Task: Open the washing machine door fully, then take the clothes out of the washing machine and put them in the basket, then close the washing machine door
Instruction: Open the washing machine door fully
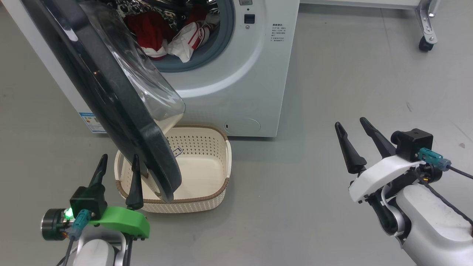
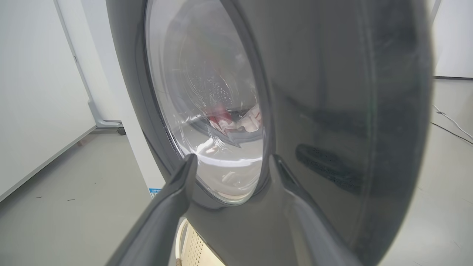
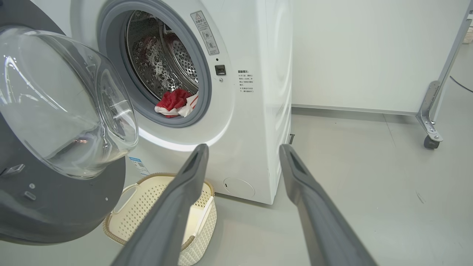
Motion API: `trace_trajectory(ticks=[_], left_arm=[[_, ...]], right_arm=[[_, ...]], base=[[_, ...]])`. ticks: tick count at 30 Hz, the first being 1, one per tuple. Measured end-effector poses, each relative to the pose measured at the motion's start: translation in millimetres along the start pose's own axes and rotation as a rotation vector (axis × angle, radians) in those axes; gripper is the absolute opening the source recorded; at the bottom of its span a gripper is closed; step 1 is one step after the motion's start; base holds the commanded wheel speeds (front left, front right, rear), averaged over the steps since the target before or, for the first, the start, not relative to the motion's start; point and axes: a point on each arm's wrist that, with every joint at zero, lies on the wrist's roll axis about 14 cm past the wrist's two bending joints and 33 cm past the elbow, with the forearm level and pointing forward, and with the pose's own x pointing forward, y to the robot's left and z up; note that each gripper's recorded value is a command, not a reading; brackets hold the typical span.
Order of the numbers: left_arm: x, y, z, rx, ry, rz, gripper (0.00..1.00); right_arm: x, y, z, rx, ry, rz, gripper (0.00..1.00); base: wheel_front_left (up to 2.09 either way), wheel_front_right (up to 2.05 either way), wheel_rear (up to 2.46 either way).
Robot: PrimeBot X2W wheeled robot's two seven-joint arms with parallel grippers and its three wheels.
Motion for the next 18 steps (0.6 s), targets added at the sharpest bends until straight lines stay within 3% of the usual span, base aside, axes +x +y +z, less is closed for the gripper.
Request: trace_trajectory(ticks=[9, 18], left_arm=[[0, -3, 0, 0.007, 0.0, -0.01, 1.0], [-5, 2, -2, 0.004, 0.006, 0.005, 1.0]], right_arm=[[-5, -1, 16, -0.009, -0.079, -0.022, 1.0], [-23, -3, -2, -0.01, -0.059, -0.058, 1.0]], base=[[0.0, 0.0, 0.0], [0.0, 0.0, 0.0]])
